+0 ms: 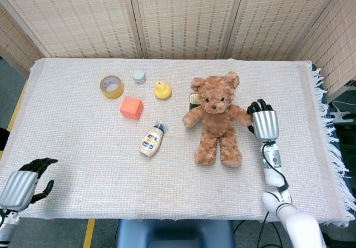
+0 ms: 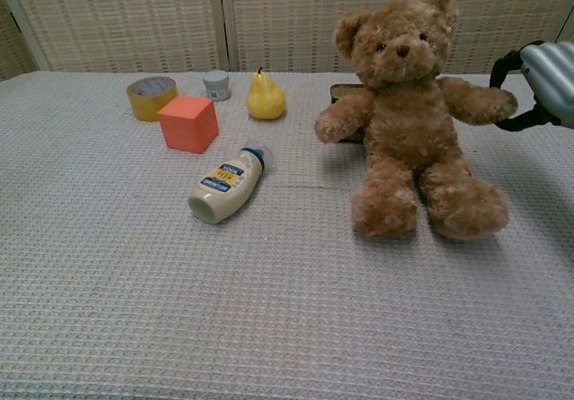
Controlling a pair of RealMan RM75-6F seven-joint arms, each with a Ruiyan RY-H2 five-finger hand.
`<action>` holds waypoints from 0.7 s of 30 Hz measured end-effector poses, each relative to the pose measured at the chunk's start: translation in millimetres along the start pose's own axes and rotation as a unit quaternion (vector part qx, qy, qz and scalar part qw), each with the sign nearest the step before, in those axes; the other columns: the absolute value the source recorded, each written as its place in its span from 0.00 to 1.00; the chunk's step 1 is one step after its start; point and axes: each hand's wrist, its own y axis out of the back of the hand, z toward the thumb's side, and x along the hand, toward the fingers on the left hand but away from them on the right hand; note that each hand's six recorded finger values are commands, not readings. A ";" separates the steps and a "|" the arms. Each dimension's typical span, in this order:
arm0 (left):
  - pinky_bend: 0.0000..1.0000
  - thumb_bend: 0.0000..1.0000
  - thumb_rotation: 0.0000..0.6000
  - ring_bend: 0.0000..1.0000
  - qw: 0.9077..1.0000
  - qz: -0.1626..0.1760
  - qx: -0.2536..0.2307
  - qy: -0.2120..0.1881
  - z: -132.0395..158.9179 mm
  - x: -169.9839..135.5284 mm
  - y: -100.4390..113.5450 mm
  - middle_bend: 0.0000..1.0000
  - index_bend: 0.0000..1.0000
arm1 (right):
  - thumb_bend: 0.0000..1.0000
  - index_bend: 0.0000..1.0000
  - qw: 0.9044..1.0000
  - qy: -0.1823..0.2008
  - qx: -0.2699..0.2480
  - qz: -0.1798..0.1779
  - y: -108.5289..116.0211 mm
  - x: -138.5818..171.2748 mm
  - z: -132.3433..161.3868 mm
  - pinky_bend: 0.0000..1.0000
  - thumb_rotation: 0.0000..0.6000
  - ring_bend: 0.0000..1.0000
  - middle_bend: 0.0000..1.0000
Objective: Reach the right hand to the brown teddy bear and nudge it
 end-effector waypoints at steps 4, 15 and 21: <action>0.38 0.42 1.00 0.23 1.000 -0.002 -0.001 0.000 0.2 -0.2 -0.5 0.24 0.24 | 0.22 0.60 1.000 -0.005 -0.016 -0.022 10.4 -4.2 -0.1 0.47 1.00 0.24 0.39; 0.38 0.42 1.00 0.23 1.000 -0.004 0.002 0.000 0.4 0.5 -1.3 0.24 0.24 | 0.22 0.59 1.000 -0.005 -0.008 0.020 -7.6 2.6 -1.4 0.47 1.00 0.24 0.39; 0.38 0.42 1.00 0.23 1.000 -0.004 0.000 0.002 -1.1 0.9 -1.2 0.24 0.24 | 0.21 0.50 0.999 -0.003 -0.007 0.033 -14.6 6.2 -0.5 0.47 1.00 0.24 0.39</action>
